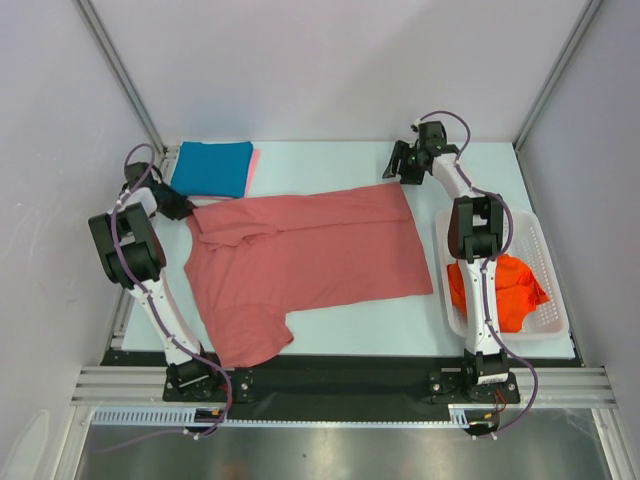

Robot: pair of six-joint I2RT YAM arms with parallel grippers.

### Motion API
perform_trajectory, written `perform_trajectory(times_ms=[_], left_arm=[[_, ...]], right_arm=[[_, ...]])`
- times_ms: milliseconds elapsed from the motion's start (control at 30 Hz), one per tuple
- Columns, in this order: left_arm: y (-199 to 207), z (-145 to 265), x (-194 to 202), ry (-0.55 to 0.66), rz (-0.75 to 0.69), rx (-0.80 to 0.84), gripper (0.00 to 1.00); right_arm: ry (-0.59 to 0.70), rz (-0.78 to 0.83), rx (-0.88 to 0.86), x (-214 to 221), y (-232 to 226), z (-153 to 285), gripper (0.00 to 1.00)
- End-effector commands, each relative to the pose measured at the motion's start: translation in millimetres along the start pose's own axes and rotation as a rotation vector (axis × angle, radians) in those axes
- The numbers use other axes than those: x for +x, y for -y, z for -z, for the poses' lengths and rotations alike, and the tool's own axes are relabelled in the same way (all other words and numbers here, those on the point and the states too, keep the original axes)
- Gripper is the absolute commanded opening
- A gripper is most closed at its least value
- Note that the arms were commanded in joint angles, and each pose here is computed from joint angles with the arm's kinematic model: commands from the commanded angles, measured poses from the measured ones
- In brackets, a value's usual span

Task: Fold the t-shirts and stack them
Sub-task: Fold the tshirt

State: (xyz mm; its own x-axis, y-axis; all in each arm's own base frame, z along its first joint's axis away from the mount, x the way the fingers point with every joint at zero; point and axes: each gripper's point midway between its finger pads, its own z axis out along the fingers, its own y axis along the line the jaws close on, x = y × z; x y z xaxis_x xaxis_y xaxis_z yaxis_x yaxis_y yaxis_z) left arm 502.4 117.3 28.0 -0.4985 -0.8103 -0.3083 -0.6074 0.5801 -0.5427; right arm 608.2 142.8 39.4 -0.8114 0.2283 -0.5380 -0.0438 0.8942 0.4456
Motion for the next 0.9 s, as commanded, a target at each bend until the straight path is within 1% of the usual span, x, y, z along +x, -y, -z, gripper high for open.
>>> perform_trajectory(times_ms=[0,67,167,233,333,433,567,667,867], left_arm=[[11.4,8.3,-26.0,0.069,-0.024,0.013,0.25],[9.8,8.6,-27.4,0.07,-0.026,0.015,0.25],[9.8,10.7,-28.7,0.078,-0.029,0.015,0.38],[12.2,11.6,-30.5,0.081,-0.038,0.023,0.4],[15.1,11.9,-32.9,0.082,-0.043,0.031,0.41],[14.3,9.1,-33.9,0.078,-0.039,0.036,0.4],[14.6,6.1,-32.7,0.07,-0.039,0.038,0.37],[13.8,4.9,-31.1,0.064,-0.038,0.04,0.32],[13.3,1.0,-28.6,0.053,-0.037,0.049,0.22]], right_arm=[[-0.059,-0.028,-0.012,18.6,6.1,-10.8,0.67],[-0.067,-0.037,-0.034,20.2,3.3,-11.2,0.68],[-0.063,-0.037,-0.033,19.1,4.1,-11.1,0.68],[-0.061,-0.039,-0.018,17.6,8.4,-9.4,0.68],[-0.063,-0.042,0.008,19.0,13.6,-8.0,0.68],[-0.062,-0.036,0.062,18.8,24.5,-3.3,0.66],[-0.073,-0.034,0.071,22.7,30.7,-1.1,0.64],[-0.084,-0.027,0.108,26.5,37.1,2.7,0.62],[-0.088,-0.038,0.102,29.0,37.2,4.9,0.56]])
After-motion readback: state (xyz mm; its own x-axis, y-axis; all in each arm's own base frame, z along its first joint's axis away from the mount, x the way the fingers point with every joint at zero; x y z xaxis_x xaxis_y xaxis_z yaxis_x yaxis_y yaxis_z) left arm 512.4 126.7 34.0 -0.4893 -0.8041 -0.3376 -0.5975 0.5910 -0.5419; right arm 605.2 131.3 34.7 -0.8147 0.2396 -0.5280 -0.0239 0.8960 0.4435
